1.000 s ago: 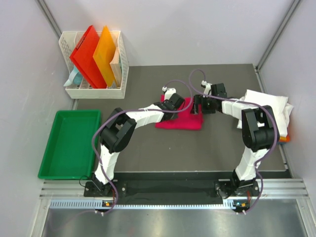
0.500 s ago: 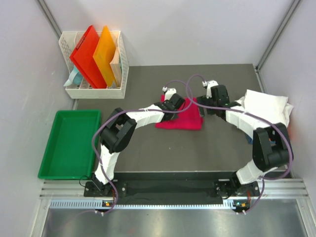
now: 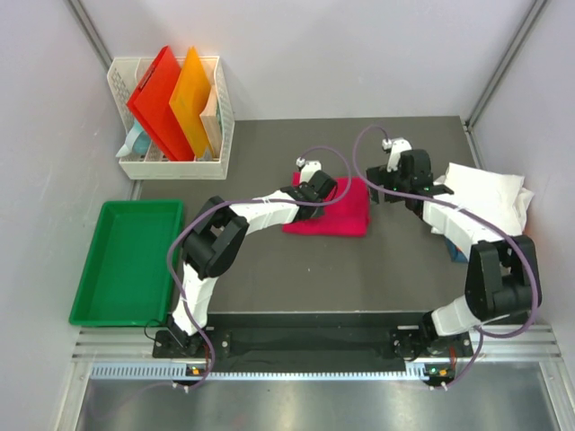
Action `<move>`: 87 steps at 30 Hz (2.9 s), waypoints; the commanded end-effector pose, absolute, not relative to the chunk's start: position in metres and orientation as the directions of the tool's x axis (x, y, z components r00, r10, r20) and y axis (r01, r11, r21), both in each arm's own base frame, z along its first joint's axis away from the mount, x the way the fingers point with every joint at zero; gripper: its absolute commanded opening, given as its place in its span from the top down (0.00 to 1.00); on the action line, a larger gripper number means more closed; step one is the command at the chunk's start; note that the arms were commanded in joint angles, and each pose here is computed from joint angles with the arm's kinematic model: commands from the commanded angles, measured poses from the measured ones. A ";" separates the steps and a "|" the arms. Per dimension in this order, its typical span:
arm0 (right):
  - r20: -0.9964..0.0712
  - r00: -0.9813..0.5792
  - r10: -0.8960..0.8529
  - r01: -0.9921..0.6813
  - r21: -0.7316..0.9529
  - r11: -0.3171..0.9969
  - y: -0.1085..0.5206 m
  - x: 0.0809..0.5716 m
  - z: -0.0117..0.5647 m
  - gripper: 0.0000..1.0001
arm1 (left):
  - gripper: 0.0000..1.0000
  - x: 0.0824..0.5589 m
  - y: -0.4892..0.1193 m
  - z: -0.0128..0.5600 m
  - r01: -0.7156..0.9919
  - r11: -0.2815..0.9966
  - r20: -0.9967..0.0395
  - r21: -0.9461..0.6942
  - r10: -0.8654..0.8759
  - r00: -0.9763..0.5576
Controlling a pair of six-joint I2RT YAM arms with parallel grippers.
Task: Fold and stack the t-shirts
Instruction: Put the neatly folded tshirt into the corner of the board with the right arm
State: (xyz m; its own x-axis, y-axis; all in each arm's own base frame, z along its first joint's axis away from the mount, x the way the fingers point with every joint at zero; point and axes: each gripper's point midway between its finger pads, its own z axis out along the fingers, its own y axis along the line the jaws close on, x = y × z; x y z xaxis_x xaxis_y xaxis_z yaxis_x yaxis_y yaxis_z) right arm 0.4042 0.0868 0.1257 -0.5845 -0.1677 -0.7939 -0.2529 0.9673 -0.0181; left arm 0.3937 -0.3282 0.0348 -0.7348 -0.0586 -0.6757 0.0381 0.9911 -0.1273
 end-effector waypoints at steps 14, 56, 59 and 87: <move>-0.631 -0.767 -0.116 -0.245 0.121 0.962 0.132 0.395 0.047 0.22 | 0.77 0.370 -0.323 0.025 0.076 0.992 -0.619 -0.101 -0.003 -0.785; -0.403 -0.905 -0.138 -0.237 0.207 0.949 0.158 0.345 -0.005 0.51 | 0.78 0.365 -0.319 0.017 0.048 0.995 -0.607 -0.083 -0.012 -0.795; -0.400 -0.906 -0.136 -0.237 0.215 0.948 0.159 0.346 -0.005 0.64 | 0.78 0.364 -0.317 0.016 0.046 0.996 -0.606 -0.074 -0.008 -0.795; -0.661 -0.697 -0.277 -0.326 -0.052 0.944 0.121 0.383 0.105 1.00 | 0.01 0.356 -0.300 0.118 0.041 0.985 -0.759 -0.170 -0.104 -0.643</move>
